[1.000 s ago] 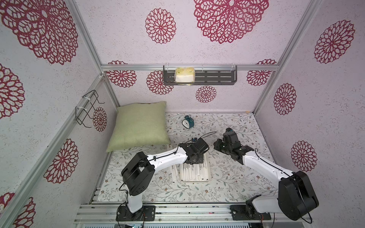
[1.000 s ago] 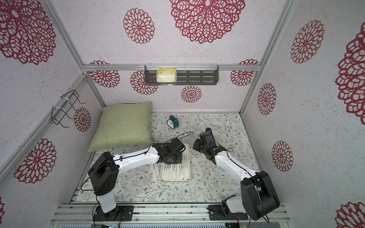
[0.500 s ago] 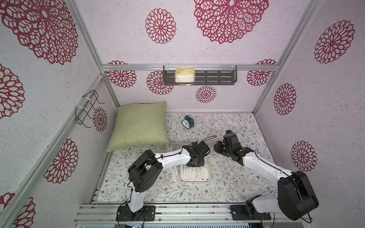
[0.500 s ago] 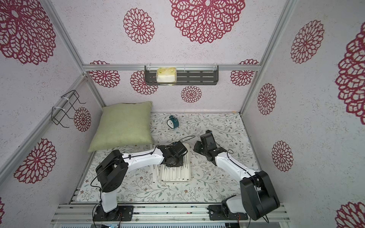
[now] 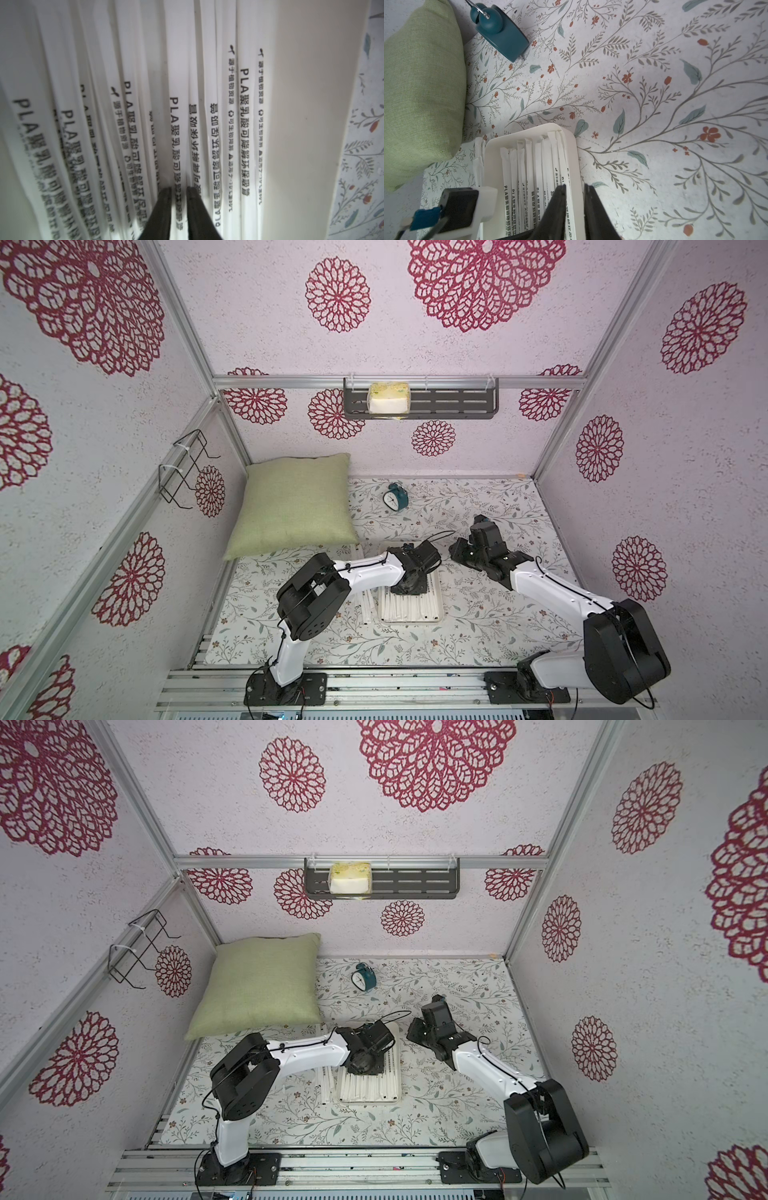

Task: Put the straws into the storage box
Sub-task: Place the straw in the storage box.

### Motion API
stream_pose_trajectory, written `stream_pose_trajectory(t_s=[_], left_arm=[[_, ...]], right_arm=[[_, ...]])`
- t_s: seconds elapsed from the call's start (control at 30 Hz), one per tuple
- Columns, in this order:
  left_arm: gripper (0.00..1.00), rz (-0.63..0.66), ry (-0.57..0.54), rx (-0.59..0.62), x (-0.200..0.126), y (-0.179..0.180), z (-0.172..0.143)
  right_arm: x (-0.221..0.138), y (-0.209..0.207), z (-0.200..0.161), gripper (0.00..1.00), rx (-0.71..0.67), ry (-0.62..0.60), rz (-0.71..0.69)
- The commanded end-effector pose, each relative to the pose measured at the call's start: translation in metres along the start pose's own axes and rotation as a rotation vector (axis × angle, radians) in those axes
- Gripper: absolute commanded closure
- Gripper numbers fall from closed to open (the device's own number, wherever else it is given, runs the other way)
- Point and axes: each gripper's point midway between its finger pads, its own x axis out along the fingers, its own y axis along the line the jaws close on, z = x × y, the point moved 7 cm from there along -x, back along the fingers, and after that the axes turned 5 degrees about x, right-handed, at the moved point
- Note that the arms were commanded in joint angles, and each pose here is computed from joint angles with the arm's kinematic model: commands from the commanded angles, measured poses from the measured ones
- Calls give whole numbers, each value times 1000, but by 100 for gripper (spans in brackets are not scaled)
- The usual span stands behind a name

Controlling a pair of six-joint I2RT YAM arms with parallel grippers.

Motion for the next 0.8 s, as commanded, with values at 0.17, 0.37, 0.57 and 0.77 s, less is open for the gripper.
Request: stream_pose_trajectory(t_s=[0.17,0.37,0.57,0.77], left_arm=[[73,-20,-89,-2,-43,0,16],[73,-106,-225,40,-98,-1,28],[74,16,-282,34,-118,71,8],[54,8,-257,-169,-100,164,-17]], right_arm=[[-7,3,1,78,27,-16,38],[-4,5,-5,79,5,10,32],[1,25,-41,79,-119,83,-5],[4,40,-59,79,-153,102,1]])
